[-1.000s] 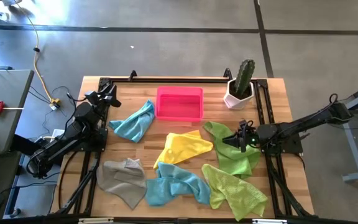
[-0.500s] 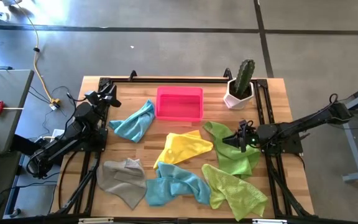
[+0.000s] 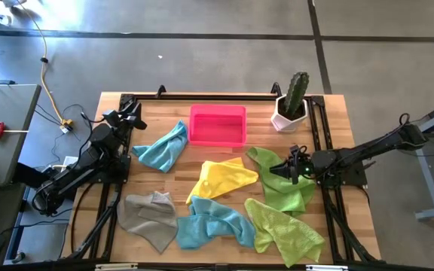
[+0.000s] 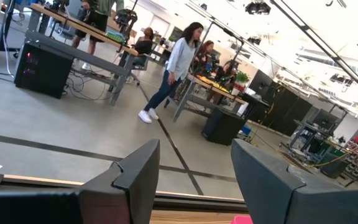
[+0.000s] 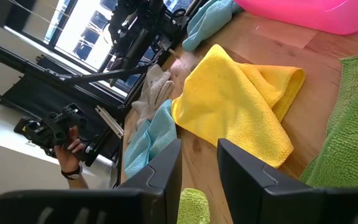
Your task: Fold microfiber towels
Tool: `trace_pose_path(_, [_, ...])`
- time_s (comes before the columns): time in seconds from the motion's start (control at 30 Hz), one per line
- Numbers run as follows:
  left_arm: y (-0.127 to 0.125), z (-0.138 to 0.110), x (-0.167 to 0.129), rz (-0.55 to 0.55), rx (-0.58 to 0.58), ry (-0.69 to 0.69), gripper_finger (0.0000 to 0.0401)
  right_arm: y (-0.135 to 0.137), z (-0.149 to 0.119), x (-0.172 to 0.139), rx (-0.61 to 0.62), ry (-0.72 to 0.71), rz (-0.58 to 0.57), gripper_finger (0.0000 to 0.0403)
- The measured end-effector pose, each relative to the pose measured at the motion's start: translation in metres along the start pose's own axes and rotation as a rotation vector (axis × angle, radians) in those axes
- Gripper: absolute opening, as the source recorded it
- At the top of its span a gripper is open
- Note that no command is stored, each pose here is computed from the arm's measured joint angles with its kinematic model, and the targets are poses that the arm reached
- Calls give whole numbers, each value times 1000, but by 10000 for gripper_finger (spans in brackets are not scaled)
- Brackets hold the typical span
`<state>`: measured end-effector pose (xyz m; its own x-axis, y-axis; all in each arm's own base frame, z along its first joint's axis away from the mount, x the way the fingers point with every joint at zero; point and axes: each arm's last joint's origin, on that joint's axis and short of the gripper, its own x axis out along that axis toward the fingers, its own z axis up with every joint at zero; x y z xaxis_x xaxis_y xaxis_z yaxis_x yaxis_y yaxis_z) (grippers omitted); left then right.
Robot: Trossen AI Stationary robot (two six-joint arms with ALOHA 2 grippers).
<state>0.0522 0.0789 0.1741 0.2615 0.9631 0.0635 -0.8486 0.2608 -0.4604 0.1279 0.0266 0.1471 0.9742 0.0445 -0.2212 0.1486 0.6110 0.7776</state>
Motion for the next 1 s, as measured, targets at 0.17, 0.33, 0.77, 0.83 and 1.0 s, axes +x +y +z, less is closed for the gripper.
trace_pose_path(0.17, [-1, 1, 0, -2, -84, -16, 189, 0, 0, 0, 0, 0, 0, 94])
trace_pose_path(0.33, [-2, -2, 0, -60, -95, 43, 189, 0, 0, 0, 0, 0, 0, 94])
trace_pose_path(0.77, [-12, -3, -2, -369, -104, 170, 189, 0, 0, 0, 0, 0, 0, 94])
trace_pose_path(0.83, [-17, -1, -4, -514, -108, 204, 189, 0, 0, 0, 0, 0, 0, 94])
trace_pose_path(1.0, [-27, 5, -11, -817, -47, 214, 189, 0, 0, 0, 0, 0, 0, 94])
